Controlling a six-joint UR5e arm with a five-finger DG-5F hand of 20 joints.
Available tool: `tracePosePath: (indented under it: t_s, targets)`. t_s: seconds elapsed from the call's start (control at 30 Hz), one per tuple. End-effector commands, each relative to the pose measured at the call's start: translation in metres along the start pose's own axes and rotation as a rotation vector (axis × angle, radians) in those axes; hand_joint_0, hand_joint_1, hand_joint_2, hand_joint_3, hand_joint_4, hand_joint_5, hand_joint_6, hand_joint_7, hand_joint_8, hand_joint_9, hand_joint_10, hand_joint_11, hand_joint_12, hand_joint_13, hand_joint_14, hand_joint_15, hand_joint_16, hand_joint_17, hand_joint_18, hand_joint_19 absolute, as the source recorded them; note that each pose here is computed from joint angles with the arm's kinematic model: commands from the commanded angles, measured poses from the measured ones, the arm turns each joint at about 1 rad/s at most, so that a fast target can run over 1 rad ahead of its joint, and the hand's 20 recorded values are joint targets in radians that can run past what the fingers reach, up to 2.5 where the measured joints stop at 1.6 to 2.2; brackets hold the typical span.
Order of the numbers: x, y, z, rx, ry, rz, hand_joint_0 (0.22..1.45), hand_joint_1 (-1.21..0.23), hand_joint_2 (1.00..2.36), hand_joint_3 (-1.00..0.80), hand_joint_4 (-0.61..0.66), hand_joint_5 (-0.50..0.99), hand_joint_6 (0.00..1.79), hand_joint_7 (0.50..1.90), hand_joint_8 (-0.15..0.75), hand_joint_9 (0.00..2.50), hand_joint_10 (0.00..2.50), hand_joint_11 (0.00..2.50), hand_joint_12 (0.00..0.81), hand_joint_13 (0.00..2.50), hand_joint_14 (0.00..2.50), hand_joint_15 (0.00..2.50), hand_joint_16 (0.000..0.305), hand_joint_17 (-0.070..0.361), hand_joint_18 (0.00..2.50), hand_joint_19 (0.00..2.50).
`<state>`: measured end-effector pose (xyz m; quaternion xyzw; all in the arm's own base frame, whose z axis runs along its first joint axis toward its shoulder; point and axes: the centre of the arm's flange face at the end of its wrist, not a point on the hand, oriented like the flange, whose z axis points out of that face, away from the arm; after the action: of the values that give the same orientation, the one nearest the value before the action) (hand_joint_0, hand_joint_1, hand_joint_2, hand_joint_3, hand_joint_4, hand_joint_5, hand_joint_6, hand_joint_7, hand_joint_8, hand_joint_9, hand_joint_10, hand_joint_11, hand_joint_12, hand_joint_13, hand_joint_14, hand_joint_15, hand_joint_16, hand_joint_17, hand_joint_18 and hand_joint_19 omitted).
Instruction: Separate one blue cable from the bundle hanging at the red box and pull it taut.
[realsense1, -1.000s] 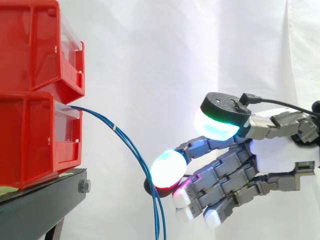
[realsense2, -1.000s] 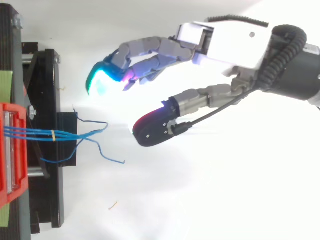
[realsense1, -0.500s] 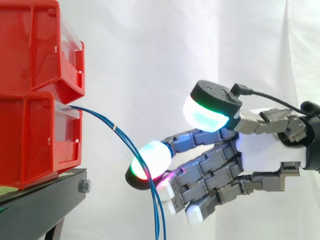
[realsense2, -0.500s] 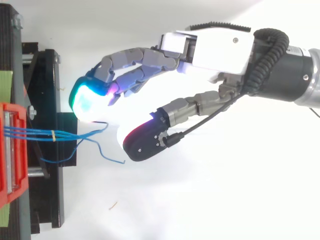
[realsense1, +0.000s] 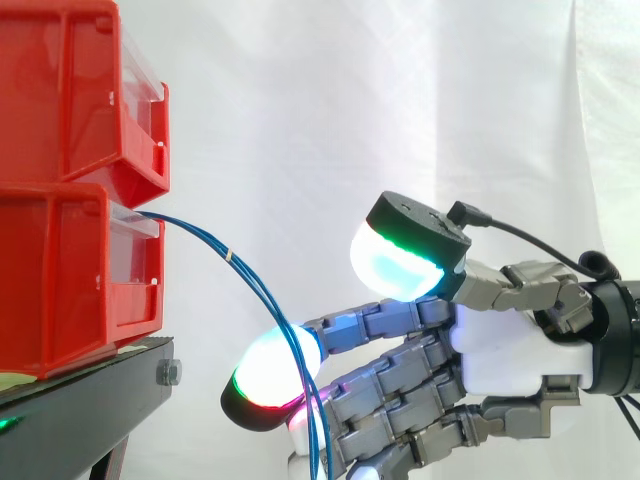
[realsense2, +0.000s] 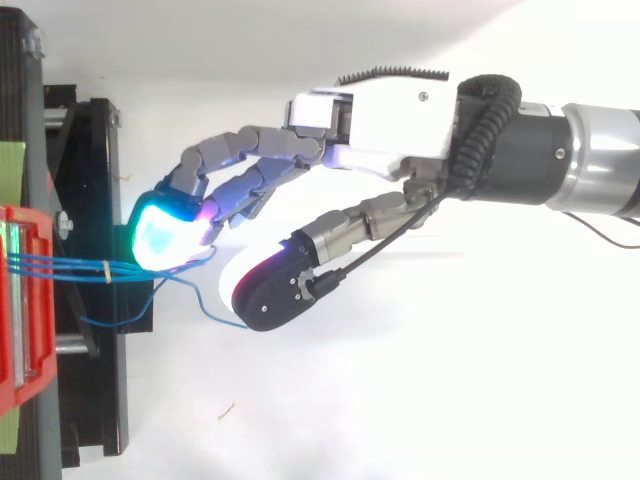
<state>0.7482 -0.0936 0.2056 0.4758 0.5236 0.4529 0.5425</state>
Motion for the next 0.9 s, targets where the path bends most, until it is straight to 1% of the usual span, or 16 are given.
tracePosePath:
  t_s: [0.0,0.07,0.17,0.2,0.27,0.3,0.33,0.37,0.4,0.47,0.67,0.77,0.87]
  targets:
    - [-0.003,-0.003,0.003,-0.026,0.016,0.006,0.52,-0.59,1.0,-0.5,0.2,-0.2,0.5,0.86,0.286,0.64,0.01,0.49,0.369,0.6,0.01,0.33,0.053,0.119,0.56,0.58]
    - [-0.003,-0.002,0.004,-0.037,0.025,0.005,0.52,-0.59,1.0,-0.5,0.21,-0.2,0.5,0.86,0.286,0.65,0.01,0.5,0.37,0.6,0.01,0.35,0.053,0.119,0.56,0.59]
    - [-0.004,-0.002,0.005,-0.045,0.028,0.003,0.52,-0.59,1.0,-0.5,0.2,-0.2,0.5,0.86,0.288,0.65,0.01,0.5,0.371,0.61,0.01,0.35,0.053,0.119,0.56,0.6]
    - [-0.004,-0.012,0.007,-0.047,0.028,0.007,0.52,-0.59,1.0,-0.5,0.21,-0.2,0.5,0.86,0.285,0.65,0.01,0.5,0.371,0.61,0.01,0.35,0.053,0.119,0.57,0.6]
    - [-0.006,-0.011,0.009,-0.057,0.027,0.011,0.52,-0.59,1.0,-0.5,0.21,-0.2,0.5,0.86,0.286,0.65,0.01,0.5,0.37,0.61,0.01,0.36,0.053,0.119,0.57,0.59]
    - [-0.004,-0.02,0.013,-0.058,0.035,0.017,0.52,-0.59,1.0,-0.5,0.21,-0.2,0.5,0.86,0.286,0.65,0.02,0.51,0.37,0.61,0.01,0.36,0.053,0.119,0.57,0.59]
    - [-0.007,-0.015,0.017,-0.069,0.04,0.028,0.52,-0.59,1.0,-0.5,0.21,-0.2,0.5,0.86,0.286,0.65,0.01,0.5,0.371,0.62,0.01,0.36,0.053,0.119,0.57,0.6]
    - [-0.007,-0.016,0.019,-0.074,0.049,0.032,0.52,-0.59,1.0,-0.5,0.21,-0.2,0.5,0.86,0.285,0.65,0.02,0.5,0.371,0.62,0.01,0.36,0.053,0.119,0.57,0.6]
    - [-0.007,-0.014,0.02,-0.077,0.051,0.034,0.52,-0.59,1.0,-0.5,0.21,-0.2,0.5,0.86,0.286,0.65,0.01,0.51,0.37,0.62,0.01,0.36,0.053,0.119,0.57,0.6]
    - [-0.007,-0.012,0.022,-0.082,0.052,0.032,0.52,-0.59,1.0,-0.5,0.21,-0.2,0.5,0.86,0.287,0.65,0.02,0.51,0.37,0.62,0.01,0.36,0.053,0.119,0.58,0.59]
    - [-0.003,-0.011,0.022,-0.087,0.055,0.036,0.52,-0.59,1.0,-0.5,0.21,-0.2,0.5,0.87,0.286,0.65,0.02,0.52,0.37,0.62,0.01,0.37,0.052,0.118,0.58,0.6]
    - [-0.002,-0.008,0.025,-0.11,0.06,0.039,0.52,-0.59,1.0,-0.5,0.21,-0.2,0.5,0.86,0.286,0.66,0.01,0.52,0.368,0.62,0.01,0.37,0.052,0.118,0.58,0.6]
    - [-0.001,-0.008,0.025,-0.115,0.062,0.04,0.52,-0.59,1.0,-0.5,0.22,-0.2,0.5,0.86,0.289,0.66,0.01,0.52,0.369,0.63,0.01,0.37,0.052,0.117,0.58,0.6]
